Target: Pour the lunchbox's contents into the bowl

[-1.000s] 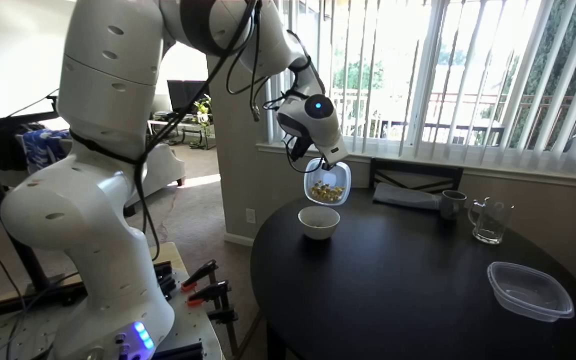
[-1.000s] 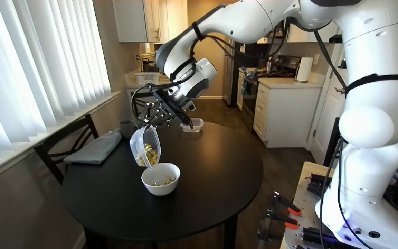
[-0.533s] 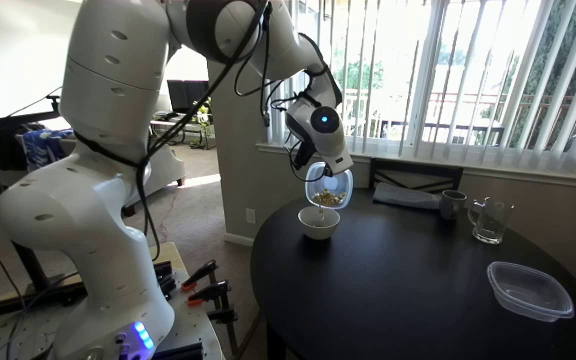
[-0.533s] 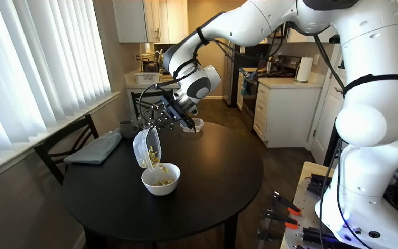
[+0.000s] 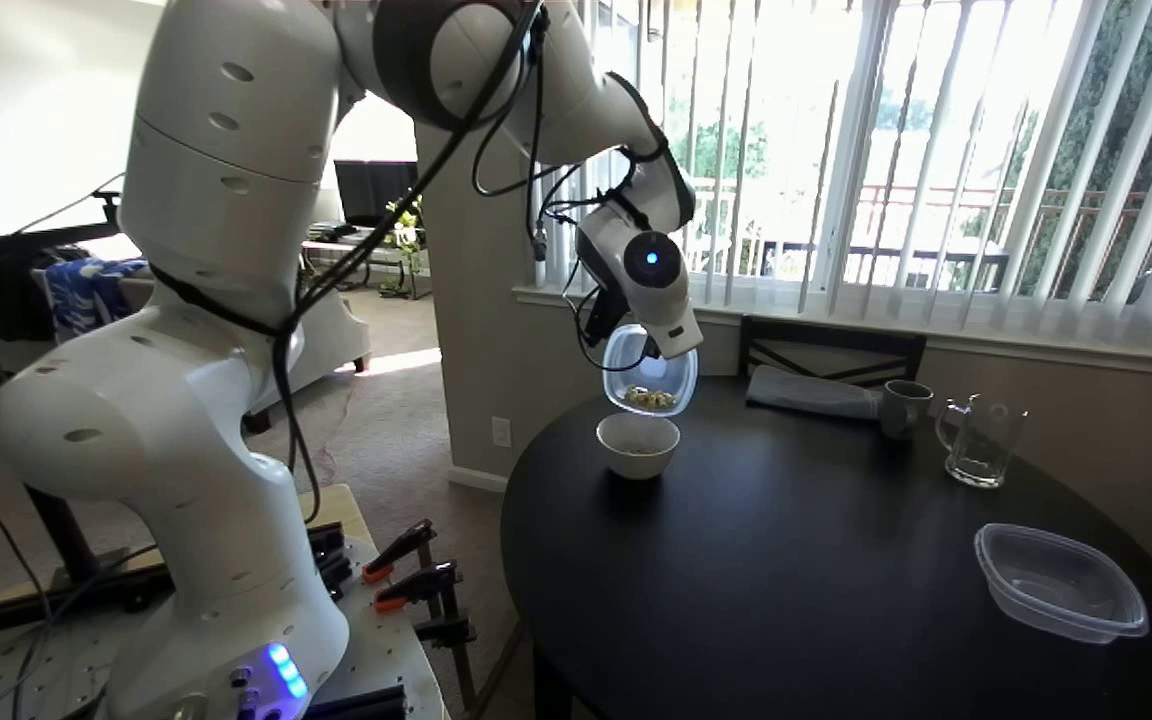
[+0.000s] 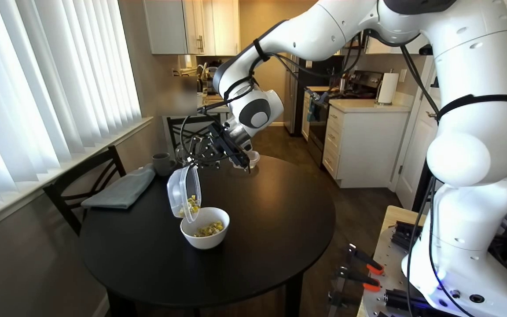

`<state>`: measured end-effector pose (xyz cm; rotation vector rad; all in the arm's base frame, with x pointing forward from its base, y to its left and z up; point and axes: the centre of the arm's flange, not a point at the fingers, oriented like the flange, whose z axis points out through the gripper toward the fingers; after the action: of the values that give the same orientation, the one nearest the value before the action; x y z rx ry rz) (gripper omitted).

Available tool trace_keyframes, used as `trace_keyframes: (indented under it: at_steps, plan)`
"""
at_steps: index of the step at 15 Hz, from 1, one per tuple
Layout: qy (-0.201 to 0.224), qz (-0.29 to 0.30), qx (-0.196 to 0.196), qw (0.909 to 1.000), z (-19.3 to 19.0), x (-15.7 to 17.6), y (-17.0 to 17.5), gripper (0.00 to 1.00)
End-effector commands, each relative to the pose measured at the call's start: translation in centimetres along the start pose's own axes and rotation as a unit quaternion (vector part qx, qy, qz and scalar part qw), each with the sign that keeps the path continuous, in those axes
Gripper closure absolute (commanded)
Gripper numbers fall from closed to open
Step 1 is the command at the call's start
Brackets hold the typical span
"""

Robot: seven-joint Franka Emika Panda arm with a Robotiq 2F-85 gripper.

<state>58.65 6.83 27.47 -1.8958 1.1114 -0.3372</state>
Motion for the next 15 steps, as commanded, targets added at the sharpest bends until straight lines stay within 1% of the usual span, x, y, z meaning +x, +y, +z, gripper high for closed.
trace_keyframes:
  at_steps: [1, 3, 6, 9, 15]
  plan:
    - [-0.013, -0.002, 0.021, 0.9997, -0.4, -0.4, 1.3, 0.95]
    - [-0.009, 0.001, 0.032, 0.9994, -0.3, -0.4, 1.4, 0.95]
    - [0.017, 0.012, 0.067, 0.9976, -0.5, -0.3, 1.6, 0.95]
    - [0.022, 0.023, 0.096, 0.9949, -0.8, 0.2, 1.4, 0.95]
    - [0.027, 0.038, 0.124, 0.9912, -1.0, 0.9, 1.7, 0.95]
